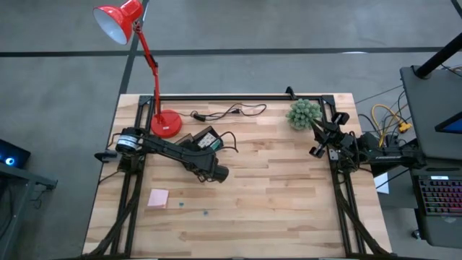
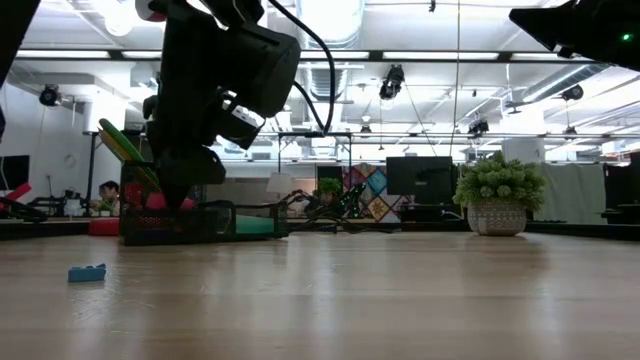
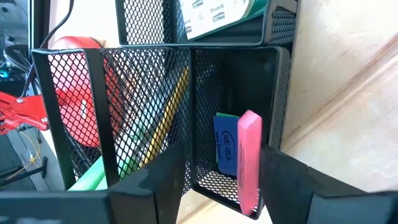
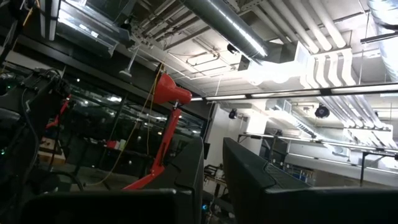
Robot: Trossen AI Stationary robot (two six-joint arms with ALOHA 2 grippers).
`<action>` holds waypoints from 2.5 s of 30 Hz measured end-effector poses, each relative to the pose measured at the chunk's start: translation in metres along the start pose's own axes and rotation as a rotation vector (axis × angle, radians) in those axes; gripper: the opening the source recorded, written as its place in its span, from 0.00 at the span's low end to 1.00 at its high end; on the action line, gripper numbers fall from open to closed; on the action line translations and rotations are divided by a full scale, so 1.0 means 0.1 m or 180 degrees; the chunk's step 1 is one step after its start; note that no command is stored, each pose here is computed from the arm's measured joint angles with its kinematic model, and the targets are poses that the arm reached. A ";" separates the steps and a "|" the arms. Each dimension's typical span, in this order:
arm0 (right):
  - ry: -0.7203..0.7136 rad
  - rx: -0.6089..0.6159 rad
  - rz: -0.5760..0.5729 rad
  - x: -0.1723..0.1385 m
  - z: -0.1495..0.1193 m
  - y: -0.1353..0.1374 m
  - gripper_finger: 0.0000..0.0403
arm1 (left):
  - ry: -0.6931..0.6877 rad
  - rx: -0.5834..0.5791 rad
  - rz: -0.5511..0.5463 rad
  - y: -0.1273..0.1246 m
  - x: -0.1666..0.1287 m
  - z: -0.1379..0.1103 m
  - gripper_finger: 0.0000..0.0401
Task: Pick and place office supplies into organizer
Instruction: Put the pink sticky notes into the desk organizer
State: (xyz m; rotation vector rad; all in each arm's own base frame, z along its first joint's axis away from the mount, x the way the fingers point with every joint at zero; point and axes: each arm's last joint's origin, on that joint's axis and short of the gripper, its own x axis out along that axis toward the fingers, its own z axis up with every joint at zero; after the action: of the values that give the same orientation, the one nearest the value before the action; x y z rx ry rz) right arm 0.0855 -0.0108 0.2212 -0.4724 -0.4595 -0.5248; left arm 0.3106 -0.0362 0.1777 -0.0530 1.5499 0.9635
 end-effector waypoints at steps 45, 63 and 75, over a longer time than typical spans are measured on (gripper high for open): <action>0.0000 -0.0003 0.0000 0.00 0.00 0.00 0.13 | -0.0459 0.0099 -0.2470 -0.65 -1.06 -0.12 0.43; 0.0000 0.0003 -0.0001 0.00 0.00 0.00 0.13 | 0.0047 0.0600 -0.2441 -0.83 -1.19 -0.77 0.43; 0.0000 0.0003 -0.0001 0.00 0.00 0.00 0.13 | 0.0547 0.0612 -0.1737 -0.73 -1.08 -1.10 0.43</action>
State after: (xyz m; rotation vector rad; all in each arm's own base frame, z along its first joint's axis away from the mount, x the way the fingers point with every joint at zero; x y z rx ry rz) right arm 0.0855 -0.0108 0.2212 -0.4714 -0.4598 -0.5249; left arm 0.2892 -0.2002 0.2193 -0.4099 1.6562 0.3848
